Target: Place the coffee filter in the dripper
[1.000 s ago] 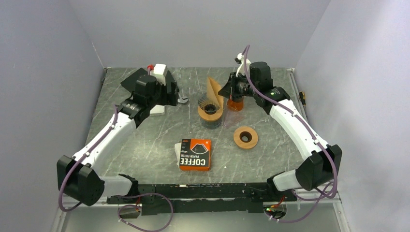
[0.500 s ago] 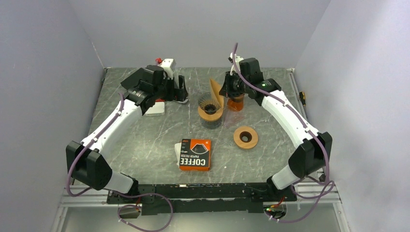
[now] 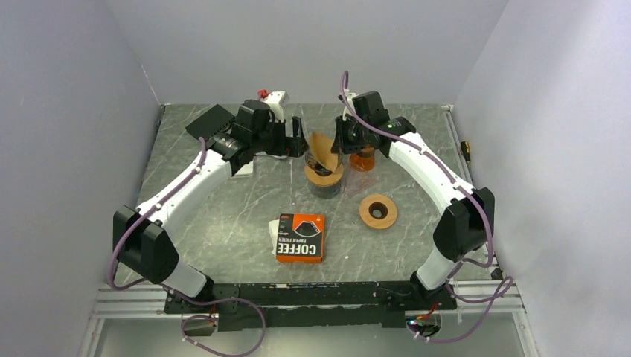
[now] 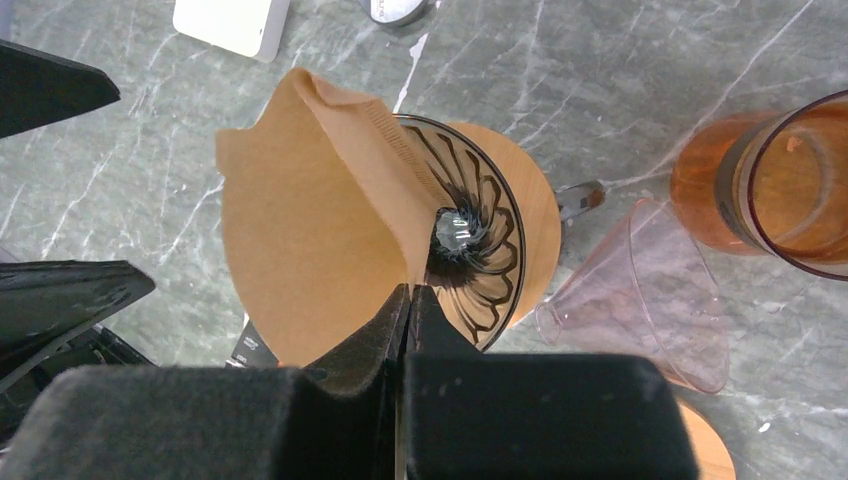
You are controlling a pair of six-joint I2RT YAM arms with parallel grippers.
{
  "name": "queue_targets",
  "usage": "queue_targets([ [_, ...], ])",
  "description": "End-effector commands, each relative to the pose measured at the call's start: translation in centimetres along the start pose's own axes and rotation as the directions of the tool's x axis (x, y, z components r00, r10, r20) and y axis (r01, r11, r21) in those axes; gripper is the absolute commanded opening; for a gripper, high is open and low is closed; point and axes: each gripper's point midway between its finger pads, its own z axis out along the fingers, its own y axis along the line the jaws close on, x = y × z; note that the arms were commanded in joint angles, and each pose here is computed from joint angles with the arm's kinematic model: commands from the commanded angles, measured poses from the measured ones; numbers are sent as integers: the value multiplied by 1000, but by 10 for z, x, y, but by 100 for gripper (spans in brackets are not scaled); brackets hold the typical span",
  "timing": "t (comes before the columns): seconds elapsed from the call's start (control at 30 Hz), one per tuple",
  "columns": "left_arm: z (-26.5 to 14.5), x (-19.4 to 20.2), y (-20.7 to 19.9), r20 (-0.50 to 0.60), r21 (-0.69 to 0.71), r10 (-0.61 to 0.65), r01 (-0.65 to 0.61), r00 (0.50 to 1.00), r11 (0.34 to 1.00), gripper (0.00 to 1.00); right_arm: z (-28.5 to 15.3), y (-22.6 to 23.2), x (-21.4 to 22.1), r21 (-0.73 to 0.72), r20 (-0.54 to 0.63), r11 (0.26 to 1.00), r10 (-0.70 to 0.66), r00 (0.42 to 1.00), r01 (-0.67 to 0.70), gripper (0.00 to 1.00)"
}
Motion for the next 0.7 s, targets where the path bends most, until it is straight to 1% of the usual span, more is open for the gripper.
queue_targets([
  [0.0, 5, -26, -22, 80, 89, -24, 17, 996, 996, 100, -2, 10, -14, -19, 36, 1000, -22, 999, 22, 3],
  [0.13, 16, -24, -20, 65, 79, -38, 33, 997, 996, 100, 2, 8, -13, -11, 28, 1000, -19, 999, 20, 5],
  [0.23, 24, -19, -12, 40, 32, -39, 38, 998, 999, 99, 3, 7, -12, -11, 29, 1000, -18, 999, 19, 5],
  [0.37, 35, -7, -3, -3, -8, -33, 33, 999, 999, 96, 4, 6, -12, -6, 32, 1000, -18, 999, 18, 8],
  [0.4, 37, -6, -2, -7, -9, -31, 31, 999, 999, 94, 3, 5, -12, -3, 37, 1000, -19, 999, 19, 10],
  [0.47, 40, -3, -1, -14, -9, -31, 30, 999, 999, 89, 0, 5, -14, 2, 59, 1000, -22, 998, 22, 20],
  [0.57, 43, -3, -3, -21, 2, -28, 28, 999, 1000, 82, -6, 5, -18, 6, 106, 999, -32, 994, 31, 25],
  [0.63, 43, -3, -5, -22, 6, -32, 32, 999, 999, 81, -11, 7, -22, 1, 139, 999, -44, 989, 45, 30],
  [0.67, 43, -4, -5, -20, 9, -32, 32, 999, 999, 81, -12, 6, -23, 5, 145, 999, -51, 988, 51, 34],
])
